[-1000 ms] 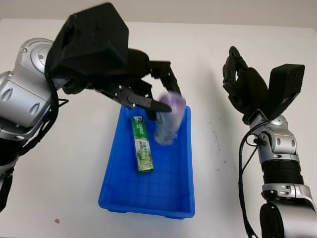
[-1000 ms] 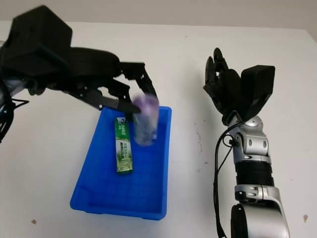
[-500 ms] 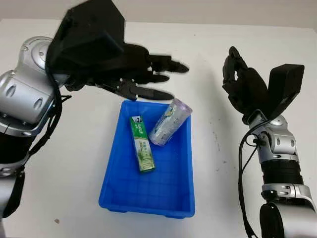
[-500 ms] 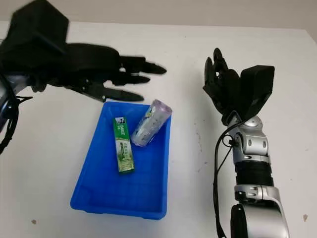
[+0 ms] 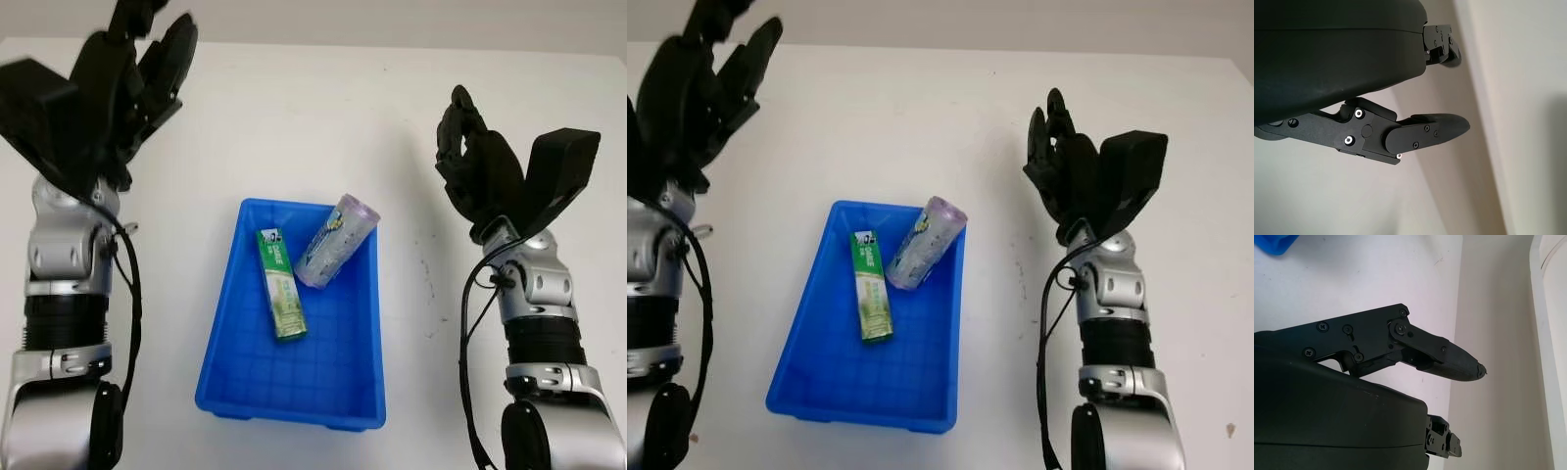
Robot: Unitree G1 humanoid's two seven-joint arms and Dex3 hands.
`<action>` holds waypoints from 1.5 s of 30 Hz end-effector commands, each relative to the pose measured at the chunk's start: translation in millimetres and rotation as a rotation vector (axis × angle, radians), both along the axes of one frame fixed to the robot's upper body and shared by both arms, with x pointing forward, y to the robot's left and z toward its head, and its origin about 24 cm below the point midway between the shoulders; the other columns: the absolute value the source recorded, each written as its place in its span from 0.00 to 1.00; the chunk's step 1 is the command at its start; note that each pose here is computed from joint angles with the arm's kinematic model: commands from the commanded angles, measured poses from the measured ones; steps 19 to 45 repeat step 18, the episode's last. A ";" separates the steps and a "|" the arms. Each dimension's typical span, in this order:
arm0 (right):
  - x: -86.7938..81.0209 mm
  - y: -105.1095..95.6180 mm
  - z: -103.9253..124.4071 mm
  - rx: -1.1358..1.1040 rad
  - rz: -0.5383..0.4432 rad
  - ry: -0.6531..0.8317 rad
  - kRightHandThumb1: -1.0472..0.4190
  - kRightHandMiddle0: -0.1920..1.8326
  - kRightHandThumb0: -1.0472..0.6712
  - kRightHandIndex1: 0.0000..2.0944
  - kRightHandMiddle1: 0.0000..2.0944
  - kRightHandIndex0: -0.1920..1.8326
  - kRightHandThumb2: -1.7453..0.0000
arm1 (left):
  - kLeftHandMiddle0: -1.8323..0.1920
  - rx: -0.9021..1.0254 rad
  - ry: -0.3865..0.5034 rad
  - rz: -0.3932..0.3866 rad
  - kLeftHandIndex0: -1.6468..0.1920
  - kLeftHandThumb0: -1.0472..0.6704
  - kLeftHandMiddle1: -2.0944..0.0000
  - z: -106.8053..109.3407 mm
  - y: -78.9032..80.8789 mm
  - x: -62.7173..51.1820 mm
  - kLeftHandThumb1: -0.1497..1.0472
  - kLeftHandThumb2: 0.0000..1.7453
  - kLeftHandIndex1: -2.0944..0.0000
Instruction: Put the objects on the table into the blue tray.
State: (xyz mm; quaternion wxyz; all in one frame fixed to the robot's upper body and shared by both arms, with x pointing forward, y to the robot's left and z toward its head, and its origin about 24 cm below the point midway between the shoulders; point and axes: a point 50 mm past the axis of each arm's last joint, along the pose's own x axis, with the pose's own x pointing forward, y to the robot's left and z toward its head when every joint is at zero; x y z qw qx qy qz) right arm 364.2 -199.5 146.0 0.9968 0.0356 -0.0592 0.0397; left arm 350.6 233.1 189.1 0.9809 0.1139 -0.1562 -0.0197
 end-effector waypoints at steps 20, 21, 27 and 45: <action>-6.2 -0.4 9.8 -0.016 0.008 -0.050 0.00 0.00 0.19 0.00 0.00 0.00 0.52 | 1.00 -0.052 0.162 0.039 1.00 0.17 1.00 -50.2 13.7 -2.7 1.00 0.40 1.00; -6.2 -0.4 9.8 -0.016 0.008 -0.050 0.00 0.00 0.19 0.00 0.00 0.00 0.52 | 1.00 -0.052 0.162 0.039 1.00 0.17 1.00 -50.2 13.7 -2.7 1.00 0.40 1.00; -6.2 -0.4 9.8 -0.016 0.008 -0.050 0.00 0.00 0.19 0.00 0.00 0.00 0.52 | 1.00 -0.052 0.162 0.039 1.00 0.17 1.00 -50.2 13.7 -2.7 1.00 0.40 1.00; -6.2 -0.4 9.8 -0.016 0.008 -0.050 0.00 0.00 0.19 0.00 0.00 0.00 0.52 | 1.00 -0.052 0.162 0.039 1.00 0.17 1.00 -50.2 13.7 -2.7 1.00 0.40 1.00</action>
